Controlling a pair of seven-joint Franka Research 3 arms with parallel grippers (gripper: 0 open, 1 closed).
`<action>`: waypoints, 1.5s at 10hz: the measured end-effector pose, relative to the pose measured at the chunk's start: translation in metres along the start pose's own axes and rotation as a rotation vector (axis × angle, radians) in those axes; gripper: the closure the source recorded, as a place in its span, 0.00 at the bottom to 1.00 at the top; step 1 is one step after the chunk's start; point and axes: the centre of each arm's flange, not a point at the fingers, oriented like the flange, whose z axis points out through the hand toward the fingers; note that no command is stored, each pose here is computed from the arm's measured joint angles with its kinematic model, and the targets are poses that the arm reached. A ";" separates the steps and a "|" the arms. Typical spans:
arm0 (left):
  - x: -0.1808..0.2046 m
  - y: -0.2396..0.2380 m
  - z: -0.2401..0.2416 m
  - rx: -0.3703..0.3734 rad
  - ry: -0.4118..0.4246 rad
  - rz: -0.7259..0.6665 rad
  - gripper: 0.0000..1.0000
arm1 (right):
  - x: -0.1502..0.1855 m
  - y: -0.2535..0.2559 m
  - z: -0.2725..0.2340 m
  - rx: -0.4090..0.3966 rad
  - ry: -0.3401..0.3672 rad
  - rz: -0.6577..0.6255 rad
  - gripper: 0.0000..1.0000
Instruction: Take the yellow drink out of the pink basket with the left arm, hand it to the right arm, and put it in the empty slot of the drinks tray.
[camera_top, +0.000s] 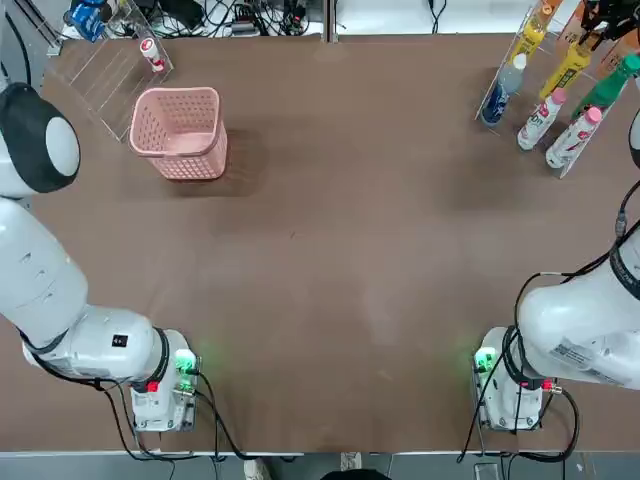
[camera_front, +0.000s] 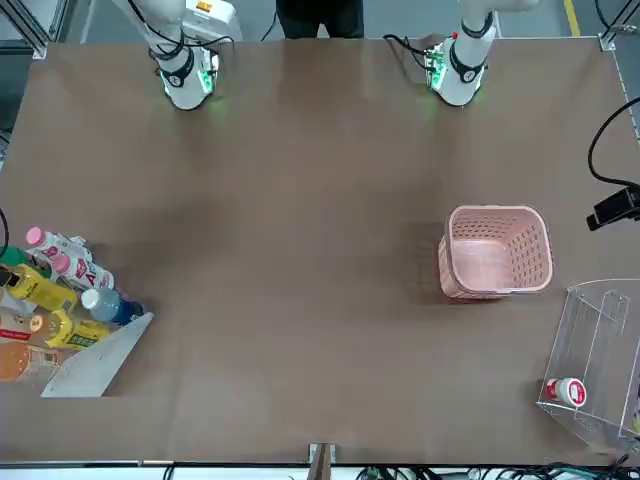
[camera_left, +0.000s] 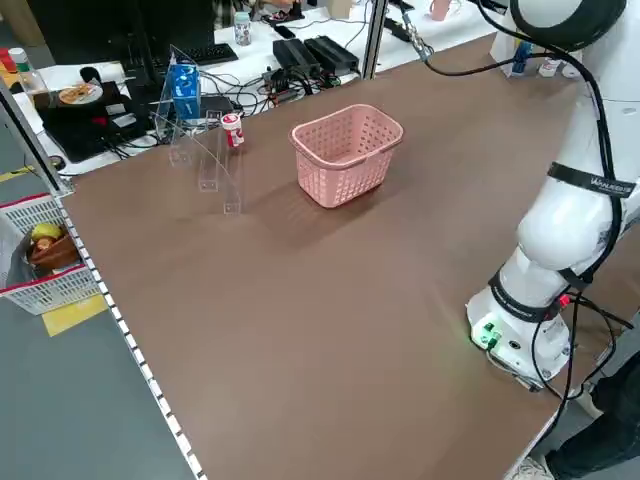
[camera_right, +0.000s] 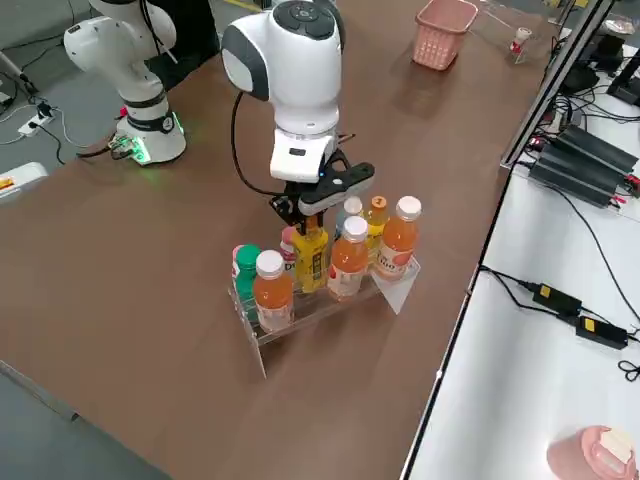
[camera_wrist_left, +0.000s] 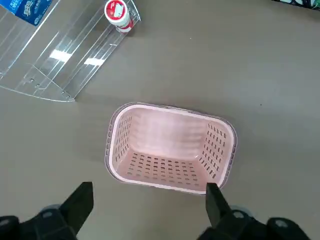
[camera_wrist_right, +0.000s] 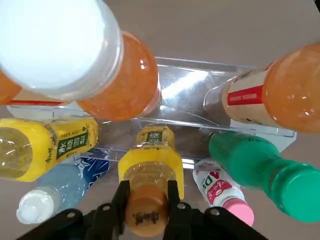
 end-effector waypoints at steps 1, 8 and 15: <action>0.000 0.000 0.000 0.000 0.000 0.000 0.00 | 0.000 0.000 0.001 0.000 0.000 0.000 0.66; 0.000 0.000 0.000 0.000 0.000 -0.001 0.00 | -0.001 0.000 0.002 0.001 0.001 0.000 0.56; 0.000 -0.001 0.000 0.000 0.000 -0.001 0.00 | -0.005 -0.001 -0.039 0.010 0.061 -0.019 0.01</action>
